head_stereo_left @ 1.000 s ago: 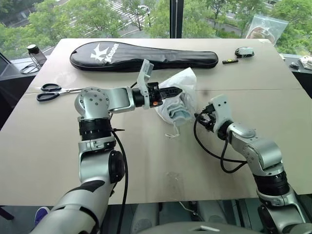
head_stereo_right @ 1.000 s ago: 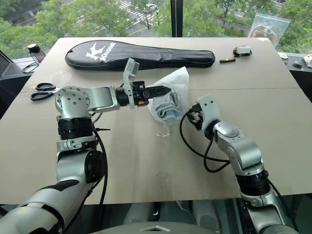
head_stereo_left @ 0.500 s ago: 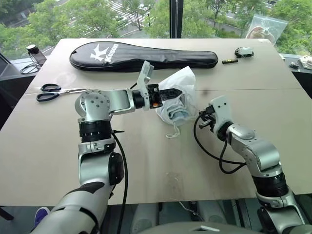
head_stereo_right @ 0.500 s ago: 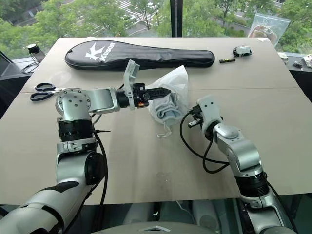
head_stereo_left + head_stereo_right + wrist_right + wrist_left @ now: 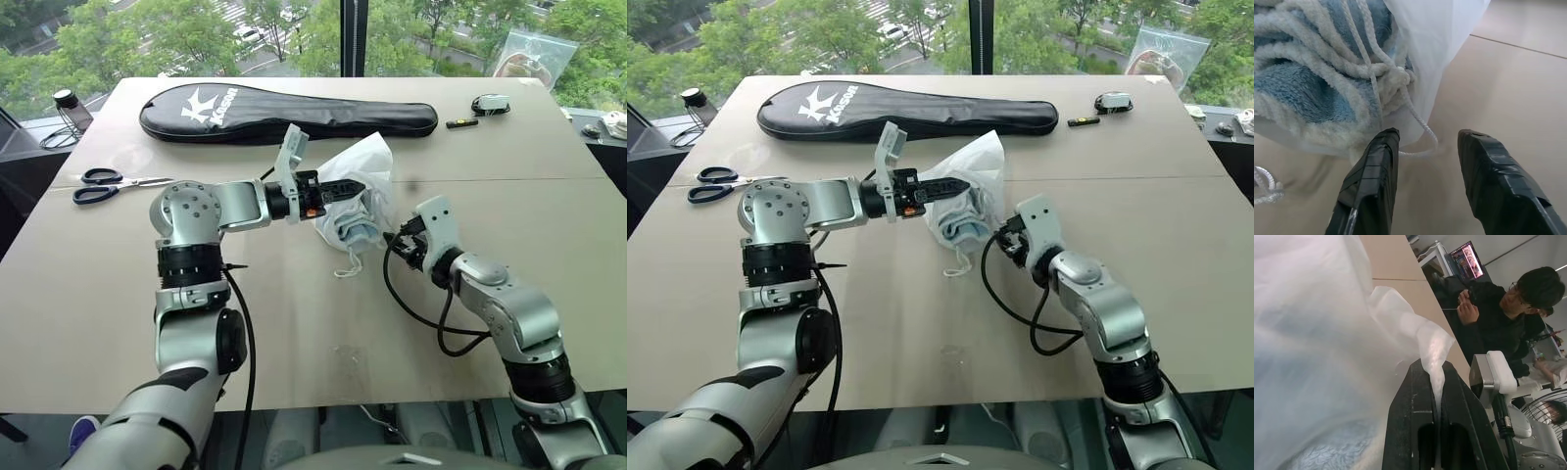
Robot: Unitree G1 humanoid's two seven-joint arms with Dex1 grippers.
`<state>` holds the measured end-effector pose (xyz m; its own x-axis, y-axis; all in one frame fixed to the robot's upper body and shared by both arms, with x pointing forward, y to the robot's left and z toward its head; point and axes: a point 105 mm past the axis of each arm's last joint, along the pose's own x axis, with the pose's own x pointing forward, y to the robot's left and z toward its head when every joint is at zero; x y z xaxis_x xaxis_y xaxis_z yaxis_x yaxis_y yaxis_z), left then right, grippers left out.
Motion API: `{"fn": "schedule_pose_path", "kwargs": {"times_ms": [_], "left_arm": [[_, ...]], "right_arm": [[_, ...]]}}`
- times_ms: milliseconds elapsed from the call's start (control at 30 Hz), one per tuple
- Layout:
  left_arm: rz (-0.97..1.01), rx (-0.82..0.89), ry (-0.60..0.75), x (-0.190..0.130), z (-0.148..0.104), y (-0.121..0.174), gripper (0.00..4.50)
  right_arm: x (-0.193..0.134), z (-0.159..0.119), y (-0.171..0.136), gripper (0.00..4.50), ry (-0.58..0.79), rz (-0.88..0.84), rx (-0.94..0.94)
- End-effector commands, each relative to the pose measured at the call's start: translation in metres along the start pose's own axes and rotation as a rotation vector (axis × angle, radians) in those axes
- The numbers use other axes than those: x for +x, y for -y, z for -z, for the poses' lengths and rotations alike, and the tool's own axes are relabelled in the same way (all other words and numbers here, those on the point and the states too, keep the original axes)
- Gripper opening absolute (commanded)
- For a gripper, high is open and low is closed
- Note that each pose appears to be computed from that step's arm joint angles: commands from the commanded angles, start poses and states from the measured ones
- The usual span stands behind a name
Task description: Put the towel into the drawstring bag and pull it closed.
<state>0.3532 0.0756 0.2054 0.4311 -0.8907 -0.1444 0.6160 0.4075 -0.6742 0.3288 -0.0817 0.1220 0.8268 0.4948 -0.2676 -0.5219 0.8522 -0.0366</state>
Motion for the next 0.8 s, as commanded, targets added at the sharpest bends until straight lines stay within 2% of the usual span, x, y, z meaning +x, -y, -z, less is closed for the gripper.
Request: {"fn": "schedule_pose_path", "kwargs": {"times_ms": [33,467,700,800], "left_arm": [[0.015,0.049,0.024,-0.003,-0.006,0.009,0.00],[0.019,0.055,0.018,-0.001,-0.005,0.012,0.00],[0.020,0.058,0.012,0.000,-0.002,0.013,0.00],[0.023,0.056,0.010,0.001,-0.001,0.013,0.00]], "right_arm": [[-0.005,-0.011,-0.001,2.12,0.042,0.003,-0.016],[0.012,-0.010,0.011,2.12,0.045,0.131,-0.028],[0.019,-0.012,0.019,2.12,0.081,0.288,-0.043],[0.029,-0.013,0.012,2.12,0.113,0.325,-0.003]]}}
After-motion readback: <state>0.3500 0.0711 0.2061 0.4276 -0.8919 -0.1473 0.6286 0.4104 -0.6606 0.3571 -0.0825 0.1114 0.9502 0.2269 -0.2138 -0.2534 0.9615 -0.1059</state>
